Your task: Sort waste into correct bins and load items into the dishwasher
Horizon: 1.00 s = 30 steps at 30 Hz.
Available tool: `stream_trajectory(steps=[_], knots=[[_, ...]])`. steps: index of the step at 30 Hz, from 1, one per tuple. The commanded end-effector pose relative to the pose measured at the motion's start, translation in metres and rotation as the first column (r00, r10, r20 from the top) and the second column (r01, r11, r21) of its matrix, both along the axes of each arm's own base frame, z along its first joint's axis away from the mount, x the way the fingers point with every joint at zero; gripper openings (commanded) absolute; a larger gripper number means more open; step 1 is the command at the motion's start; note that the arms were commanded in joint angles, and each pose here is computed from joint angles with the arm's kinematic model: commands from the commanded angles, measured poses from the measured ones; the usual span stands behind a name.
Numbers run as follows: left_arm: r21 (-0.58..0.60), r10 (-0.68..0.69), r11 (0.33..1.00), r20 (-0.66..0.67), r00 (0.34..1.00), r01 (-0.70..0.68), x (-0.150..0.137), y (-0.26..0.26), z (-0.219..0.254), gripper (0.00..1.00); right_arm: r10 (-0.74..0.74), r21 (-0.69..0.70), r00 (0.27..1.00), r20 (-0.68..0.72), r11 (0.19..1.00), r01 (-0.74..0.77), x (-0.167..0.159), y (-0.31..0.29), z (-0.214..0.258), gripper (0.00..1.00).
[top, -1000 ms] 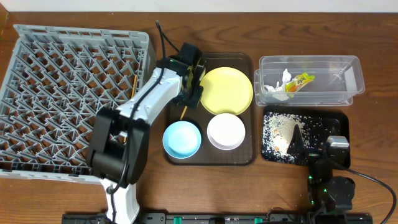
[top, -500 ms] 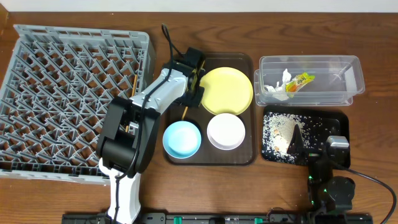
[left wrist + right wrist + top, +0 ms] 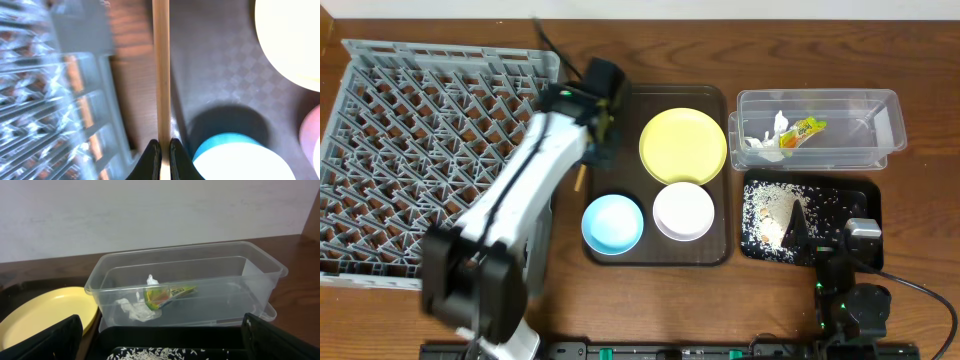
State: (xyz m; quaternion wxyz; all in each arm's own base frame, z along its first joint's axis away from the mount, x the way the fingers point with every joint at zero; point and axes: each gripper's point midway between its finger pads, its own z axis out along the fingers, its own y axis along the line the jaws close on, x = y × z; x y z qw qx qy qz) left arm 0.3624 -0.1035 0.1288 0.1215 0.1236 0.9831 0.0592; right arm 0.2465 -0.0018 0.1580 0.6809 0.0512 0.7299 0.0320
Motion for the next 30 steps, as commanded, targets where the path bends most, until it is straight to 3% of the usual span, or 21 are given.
stream_trajectory(steps=[1, 7, 14, 15, 17, 18, 22, 25, 28, 29, 30], knots=[[0.053, 0.045, 0.997, 0.045, 0.998, -0.047, -0.001, 0.033, 0.026, 0.06, -0.011, -0.011, 1.0, 0.0, 1.0, 0.011, 0.0, -0.003, 0.0, 0.99], [0.152, 0.154, 0.976, 0.008, 0.988, -0.153, -0.005, 0.084, 0.009, 0.06, -0.011, -0.011, 1.0, 0.0, 1.0, 0.011, 0.0, -0.003, 0.0, 0.99], [0.09, 0.212, 0.974, -0.019, 0.977, -0.21, -0.004, 0.109, -0.011, 0.06, -0.012, -0.011, 1.0, 0.0, 1.0, 0.012, 0.0, -0.003, 0.0, 0.99], [0.066, 0.185, 0.981, -0.039, 0.982, -0.182, -0.006, 0.105, -0.015, 0.08, -0.011, -0.011, 1.0, 0.0, 1.0, 0.011, 0.0, -0.003, 0.0, 0.99], [0.04, 0.142, 0.989, -0.069, 0.987, -0.139, -0.01, 0.099, -0.021, 0.25, -0.011, -0.011, 1.0, 0.0, 1.0, 0.011, 0.0, -0.003, 0.0, 0.99], [0.045, 0.141, 0.989, -0.076, 0.987, -0.138, -0.012, 0.099, -0.022, 0.29, -0.011, -0.011, 1.0, 0.0, 1.0, 0.011, 0.0, -0.003, 0.0, 0.99], [0.049, 0.141, 0.989, -0.068, 0.988, -0.138, -0.012, 0.1, -0.015, 0.41, -0.011, -0.011, 1.0, 0.0, 1.0, 0.011, 0.0, -0.003, 0.0, 0.99], [0.034, 0.176, 0.984, -0.061, 0.982, -0.174, -0.015, 0.099, 0.001, 0.43, -0.012, -0.011, 1.0, 0.0, 1.0, 0.012, 0.0, -0.003, 0.0, 0.99], [-0.135, 0.178, 0.973, -0.062, 0.982, -0.185, -0.019, 0.071, 0.021, 0.43, -0.012, -0.011, 1.0, 0.0, 1.0, 0.012, 0.0, -0.003, 0.0, 0.99], [-0.323, 0.113, 0.938, -0.061, 0.992, -0.127, -0.022, 0.035, 0.036, 0.43, -0.012, -0.011, 1.0, 0.0, 1.0, 0.012, 0.0, -0.003, 0.0, 0.99], [-0.4, 0.079, 0.911, -0.058, 0.995, -0.095, -0.024, 0.018, 0.044, 0.42, -0.011, -0.011, 1.0, 0.0, 1.0, 0.011, 0.0, -0.003, 0.0, 0.99]])
